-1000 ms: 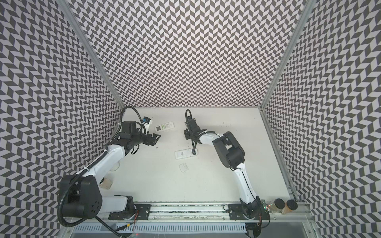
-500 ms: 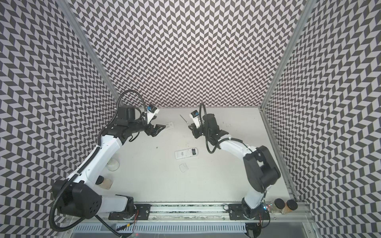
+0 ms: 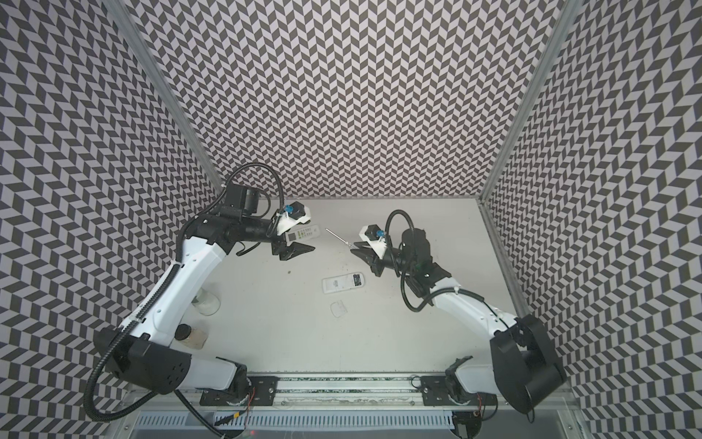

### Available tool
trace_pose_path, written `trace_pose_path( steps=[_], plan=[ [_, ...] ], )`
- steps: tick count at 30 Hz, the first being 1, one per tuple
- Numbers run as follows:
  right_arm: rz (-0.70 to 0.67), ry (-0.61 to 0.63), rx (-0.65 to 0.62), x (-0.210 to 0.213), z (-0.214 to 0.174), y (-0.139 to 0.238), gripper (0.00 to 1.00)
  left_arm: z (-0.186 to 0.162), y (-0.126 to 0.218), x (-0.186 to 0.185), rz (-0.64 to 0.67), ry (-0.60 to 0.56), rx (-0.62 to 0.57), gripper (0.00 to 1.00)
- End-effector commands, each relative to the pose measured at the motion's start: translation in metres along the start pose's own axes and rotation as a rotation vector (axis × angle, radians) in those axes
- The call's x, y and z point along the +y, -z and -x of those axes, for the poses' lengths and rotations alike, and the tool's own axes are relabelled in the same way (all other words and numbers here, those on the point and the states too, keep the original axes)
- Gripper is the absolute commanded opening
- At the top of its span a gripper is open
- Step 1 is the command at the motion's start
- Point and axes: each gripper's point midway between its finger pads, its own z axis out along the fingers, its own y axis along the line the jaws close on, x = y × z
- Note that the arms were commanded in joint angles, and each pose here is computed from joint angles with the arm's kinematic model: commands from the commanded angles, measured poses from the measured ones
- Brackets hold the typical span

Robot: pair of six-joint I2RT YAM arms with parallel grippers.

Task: Unload the batteries from the remote control
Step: 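Raise the screwdriver upright with the right gripper while the left gripper approaches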

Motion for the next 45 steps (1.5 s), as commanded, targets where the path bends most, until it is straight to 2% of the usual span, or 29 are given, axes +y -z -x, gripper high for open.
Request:
trace_pose_path(
  steps=[1,5,9,13,17,22,28,32,35,42,44,45],
  plan=[
    [0.096,0.151,-0.157,0.024,0.038,0.012,0.01,0.002,0.007,-0.023,-0.088,-0.043,0.001,0.86],
    [0.191,0.144,-0.14,0.037,0.034,0.011,0.0,0.002,0.011,-0.037,-0.125,-0.053,-0.001,0.85],
    [0.218,0.168,-0.163,0.042,0.035,0.01,0.0,0.009,0.01,-0.046,-0.163,-0.014,-0.04,0.82],
    [0.247,0.159,-0.146,0.042,0.032,0.005,0.0,0.016,0.002,-0.05,-0.193,0.071,-0.075,0.7],
    [0.244,0.176,-0.162,0.044,0.033,0.005,0.0,0.021,-0.002,-0.057,-0.246,0.142,-0.14,0.65],
    [0.286,0.15,-0.15,0.048,0.029,-0.001,0.0,0.024,-0.004,-0.06,-0.276,0.171,-0.173,0.61],
    [0.373,0.121,-0.142,0.054,0.029,-0.008,0.0,0.029,-0.005,-0.063,-0.311,0.216,-0.218,0.48],
    [0.362,0.101,-0.162,0.053,0.034,-0.01,0.0,0.021,-0.011,-0.065,-0.308,0.22,-0.196,0.42],
    [0.369,0.086,-0.138,0.052,0.03,-0.013,0.0,0.02,-0.013,-0.065,-0.297,0.216,-0.18,0.33],
    [0.348,0.073,-0.136,0.051,0.03,-0.012,0.0,0.019,-0.015,-0.059,-0.273,0.232,-0.174,0.01],
    [0.311,0.072,-0.13,0.048,0.029,-0.011,0.04,0.017,-0.016,-0.056,-0.265,0.254,-0.177,0.0],
    [0.296,0.071,-0.144,0.047,0.031,-0.01,0.09,0.016,-0.017,-0.053,-0.257,0.271,-0.179,0.0]
  ],
)
